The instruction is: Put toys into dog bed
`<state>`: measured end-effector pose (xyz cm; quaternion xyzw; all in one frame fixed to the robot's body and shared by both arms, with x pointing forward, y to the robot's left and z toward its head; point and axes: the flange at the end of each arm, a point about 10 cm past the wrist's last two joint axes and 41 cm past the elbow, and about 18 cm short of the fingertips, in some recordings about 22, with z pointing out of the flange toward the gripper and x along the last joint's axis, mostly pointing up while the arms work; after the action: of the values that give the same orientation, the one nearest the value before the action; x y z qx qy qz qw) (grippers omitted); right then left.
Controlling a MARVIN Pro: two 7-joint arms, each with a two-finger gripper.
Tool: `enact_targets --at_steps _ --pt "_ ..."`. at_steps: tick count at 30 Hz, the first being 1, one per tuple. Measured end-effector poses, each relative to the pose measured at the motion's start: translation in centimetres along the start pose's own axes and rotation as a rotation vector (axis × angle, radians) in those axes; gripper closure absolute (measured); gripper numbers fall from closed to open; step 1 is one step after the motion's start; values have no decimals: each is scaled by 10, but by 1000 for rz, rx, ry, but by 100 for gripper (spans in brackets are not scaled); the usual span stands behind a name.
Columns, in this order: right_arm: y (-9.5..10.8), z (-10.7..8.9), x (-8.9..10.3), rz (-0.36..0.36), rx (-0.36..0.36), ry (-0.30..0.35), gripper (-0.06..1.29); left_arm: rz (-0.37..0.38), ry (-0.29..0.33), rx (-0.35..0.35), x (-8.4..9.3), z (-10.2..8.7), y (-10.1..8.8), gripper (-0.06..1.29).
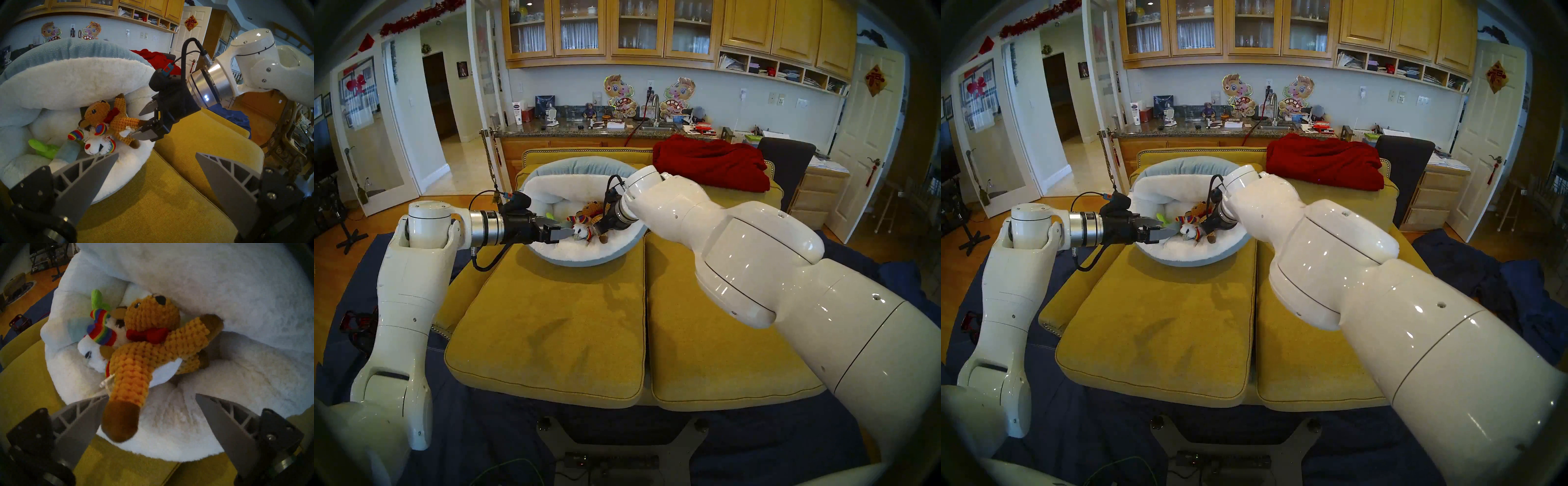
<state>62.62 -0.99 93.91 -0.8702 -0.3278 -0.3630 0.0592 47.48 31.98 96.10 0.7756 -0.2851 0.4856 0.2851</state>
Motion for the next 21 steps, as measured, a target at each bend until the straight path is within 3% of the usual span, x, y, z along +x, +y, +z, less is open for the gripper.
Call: enact_targets --at_steps 21 --pt "39 -48 36 14 54 28 0 -6 -8 1 -5 1 0 0"
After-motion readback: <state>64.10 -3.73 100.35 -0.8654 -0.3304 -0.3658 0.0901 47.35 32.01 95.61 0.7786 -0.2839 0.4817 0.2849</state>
